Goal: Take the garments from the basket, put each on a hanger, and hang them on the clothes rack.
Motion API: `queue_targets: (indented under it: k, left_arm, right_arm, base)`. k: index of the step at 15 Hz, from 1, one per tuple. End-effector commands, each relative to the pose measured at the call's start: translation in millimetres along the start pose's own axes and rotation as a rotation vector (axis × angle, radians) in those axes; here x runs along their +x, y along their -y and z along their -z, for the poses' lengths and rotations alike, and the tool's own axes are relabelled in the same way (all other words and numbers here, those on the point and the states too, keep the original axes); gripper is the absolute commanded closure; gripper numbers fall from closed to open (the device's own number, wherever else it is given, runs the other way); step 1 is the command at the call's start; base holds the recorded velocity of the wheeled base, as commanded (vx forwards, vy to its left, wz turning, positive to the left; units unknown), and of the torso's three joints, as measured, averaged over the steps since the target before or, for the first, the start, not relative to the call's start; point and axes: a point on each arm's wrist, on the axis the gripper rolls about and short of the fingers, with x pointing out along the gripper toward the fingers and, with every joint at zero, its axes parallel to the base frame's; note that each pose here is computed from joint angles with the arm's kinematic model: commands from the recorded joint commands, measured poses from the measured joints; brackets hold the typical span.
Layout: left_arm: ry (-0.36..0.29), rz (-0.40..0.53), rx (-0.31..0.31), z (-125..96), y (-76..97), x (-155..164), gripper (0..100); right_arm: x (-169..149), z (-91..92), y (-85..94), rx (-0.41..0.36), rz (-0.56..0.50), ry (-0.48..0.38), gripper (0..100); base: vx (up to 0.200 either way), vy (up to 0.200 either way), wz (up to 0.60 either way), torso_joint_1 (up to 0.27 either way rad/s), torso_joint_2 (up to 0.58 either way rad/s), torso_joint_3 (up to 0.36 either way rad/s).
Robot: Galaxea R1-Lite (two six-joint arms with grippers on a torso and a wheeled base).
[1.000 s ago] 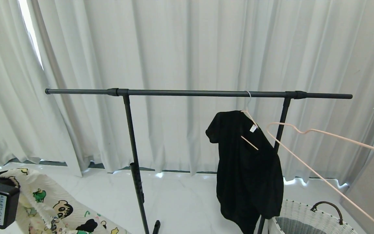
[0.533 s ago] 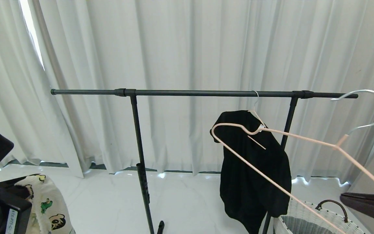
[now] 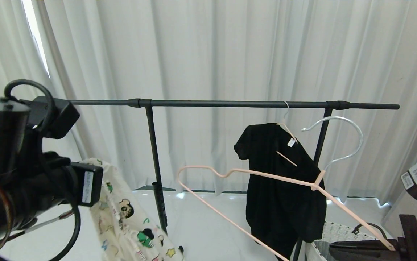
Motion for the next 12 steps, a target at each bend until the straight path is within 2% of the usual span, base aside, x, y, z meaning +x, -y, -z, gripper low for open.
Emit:
queue_targets:
  k: [1, 5, 10, 12]
  left_arm:
    - [-0.049, -0.045, -0.021, -19.1, 12.4, 35.9, 100]
    - [-0.035, -0.052, -0.159, -42.9, 25.6, 58.0, 100]
    - [-0.022, -0.051, -0.190, -47.2, 26.3, 58.1, 100]
    - [-0.031, -0.078, -0.196, -45.3, 28.4, 62.2, 100]
  right_arm:
    - [8.9, -1.6, -8.7, 0.003, -0.053, -0.011, 100]
    - [28.7, -7.3, -15.5, 0.007, -0.091, -0.002, 100]
    - [56.7, -9.0, -14.5, 0.015, -0.080, -0.031, 100]
    - [64.7, -13.3, -15.3, 0.014, -0.083, -0.021, 100]
  base:
    - [0.000, 0.000, 0.00, 0.000, 0.00, 0.000]
    - [0.000, 0.000, 0.00, 0.000, 0.00, 0.000]
    - [0.000, 0.000, 0.00, 0.000, 0.00, 0.000]
    - [0.000, 0.000, 0.00, 0.000, 0.00, 0.000]
